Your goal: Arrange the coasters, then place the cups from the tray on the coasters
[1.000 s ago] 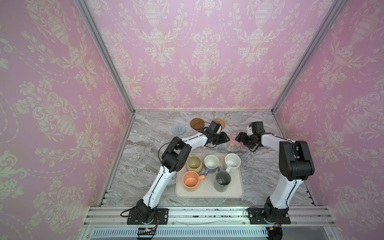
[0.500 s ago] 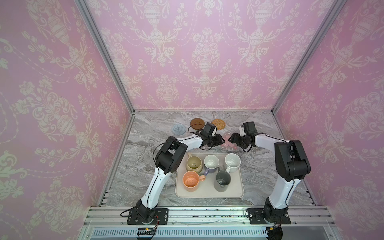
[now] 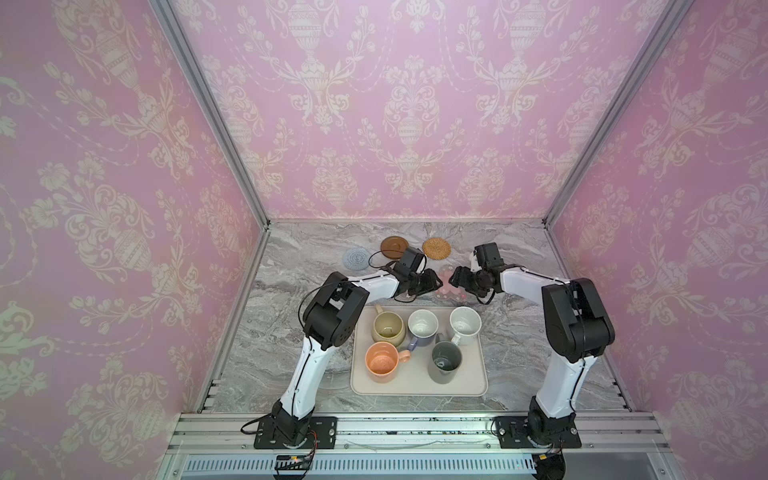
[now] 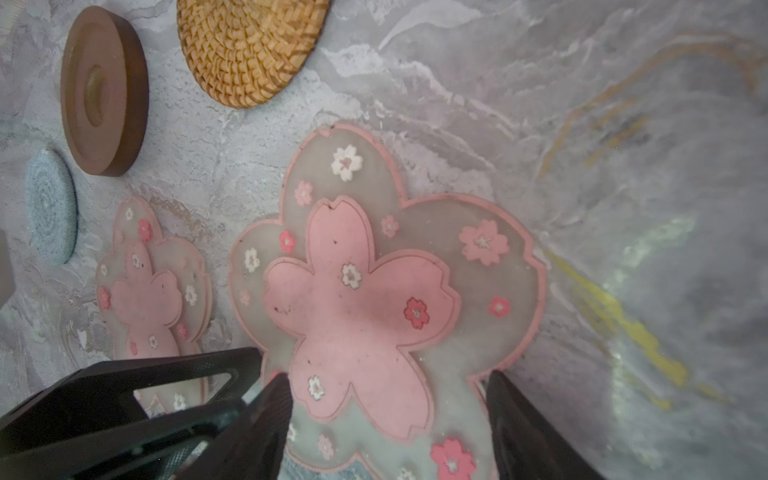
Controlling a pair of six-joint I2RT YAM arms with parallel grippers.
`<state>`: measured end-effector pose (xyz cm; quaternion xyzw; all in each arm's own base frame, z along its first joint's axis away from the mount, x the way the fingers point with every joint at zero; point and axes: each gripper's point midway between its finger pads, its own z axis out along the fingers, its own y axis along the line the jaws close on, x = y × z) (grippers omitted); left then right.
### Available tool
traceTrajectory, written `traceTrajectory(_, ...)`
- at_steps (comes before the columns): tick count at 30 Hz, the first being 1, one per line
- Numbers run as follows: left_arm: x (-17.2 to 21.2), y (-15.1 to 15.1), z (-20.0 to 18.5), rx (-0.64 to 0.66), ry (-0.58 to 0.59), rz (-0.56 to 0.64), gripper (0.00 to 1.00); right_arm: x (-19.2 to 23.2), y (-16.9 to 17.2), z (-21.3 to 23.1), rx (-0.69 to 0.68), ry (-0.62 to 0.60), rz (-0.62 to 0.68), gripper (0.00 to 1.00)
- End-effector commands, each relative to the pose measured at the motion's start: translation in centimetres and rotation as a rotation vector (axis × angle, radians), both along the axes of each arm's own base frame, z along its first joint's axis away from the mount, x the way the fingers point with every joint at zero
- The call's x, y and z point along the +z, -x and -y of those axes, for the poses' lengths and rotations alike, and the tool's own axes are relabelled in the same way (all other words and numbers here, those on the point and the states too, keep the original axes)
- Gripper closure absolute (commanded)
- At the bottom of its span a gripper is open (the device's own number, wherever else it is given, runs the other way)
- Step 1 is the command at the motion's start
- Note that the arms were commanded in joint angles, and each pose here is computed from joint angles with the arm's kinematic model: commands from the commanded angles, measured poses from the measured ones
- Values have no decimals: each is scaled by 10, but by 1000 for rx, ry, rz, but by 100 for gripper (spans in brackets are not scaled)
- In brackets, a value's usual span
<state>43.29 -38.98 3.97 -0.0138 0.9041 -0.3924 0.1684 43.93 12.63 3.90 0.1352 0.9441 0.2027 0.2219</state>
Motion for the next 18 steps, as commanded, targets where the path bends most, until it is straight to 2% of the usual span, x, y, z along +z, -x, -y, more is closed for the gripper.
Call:
traceTrajectory(1, -8, 13, -5, 1, -27, -38, 54, -15, 16, -26, 55, -48, -84, 25)
traceTrajectory(9, -3, 6, -5, 29, -16, -27, 54, -5, 0, -31, 59, -48, -59, 25)
traceTrajectory(18, -7, 4, -10, 41, -30, -36, 54, -10, 7, -29, 60, -39, -74, 25)
